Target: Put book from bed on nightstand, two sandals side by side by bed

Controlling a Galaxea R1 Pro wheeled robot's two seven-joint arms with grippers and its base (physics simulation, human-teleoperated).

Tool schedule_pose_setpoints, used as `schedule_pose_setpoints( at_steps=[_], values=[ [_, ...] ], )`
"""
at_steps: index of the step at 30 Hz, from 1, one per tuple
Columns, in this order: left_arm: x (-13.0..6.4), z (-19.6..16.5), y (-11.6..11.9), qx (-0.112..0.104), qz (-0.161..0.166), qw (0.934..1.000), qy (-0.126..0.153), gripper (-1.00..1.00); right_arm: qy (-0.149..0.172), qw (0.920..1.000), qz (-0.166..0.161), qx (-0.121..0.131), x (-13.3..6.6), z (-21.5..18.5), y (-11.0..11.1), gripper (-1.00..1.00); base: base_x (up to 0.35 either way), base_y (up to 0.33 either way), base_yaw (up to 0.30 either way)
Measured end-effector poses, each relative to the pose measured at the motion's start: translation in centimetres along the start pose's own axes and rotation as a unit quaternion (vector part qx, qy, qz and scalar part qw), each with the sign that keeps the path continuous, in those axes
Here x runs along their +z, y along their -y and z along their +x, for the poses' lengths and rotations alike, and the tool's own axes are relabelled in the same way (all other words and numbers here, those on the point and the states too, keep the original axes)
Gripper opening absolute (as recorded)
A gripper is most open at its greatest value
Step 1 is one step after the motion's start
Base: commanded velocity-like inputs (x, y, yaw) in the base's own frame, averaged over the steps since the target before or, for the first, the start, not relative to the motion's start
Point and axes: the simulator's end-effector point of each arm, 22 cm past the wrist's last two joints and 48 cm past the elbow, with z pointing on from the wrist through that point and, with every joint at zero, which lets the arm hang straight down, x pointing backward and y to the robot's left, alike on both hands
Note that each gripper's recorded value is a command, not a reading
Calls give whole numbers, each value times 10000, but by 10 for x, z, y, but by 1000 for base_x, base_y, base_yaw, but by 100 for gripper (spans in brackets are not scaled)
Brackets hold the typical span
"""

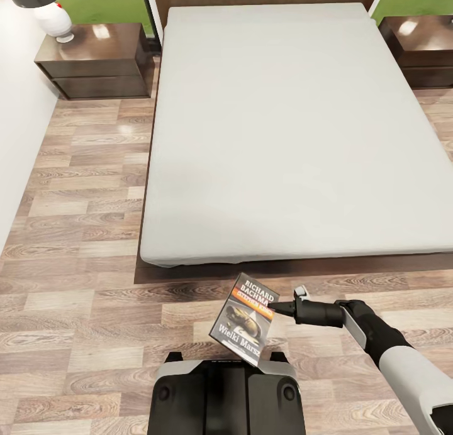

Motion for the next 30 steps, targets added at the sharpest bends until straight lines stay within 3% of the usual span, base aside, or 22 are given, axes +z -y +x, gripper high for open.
schedule_pose_setpoints(
  at_steps=[11, 30],
  values=[
    [0, 0, 0, 4, -4, 10000, -11, 100, 321, 9995, -59, 43, -8, -16, -3, -100, 0, 0, 0],
    [0, 0, 0, 7, 5, 10000, 0, 100, 461, 9988, -156, 4, -10, -22, -7, -100, 0, 0, 0]
  ],
)
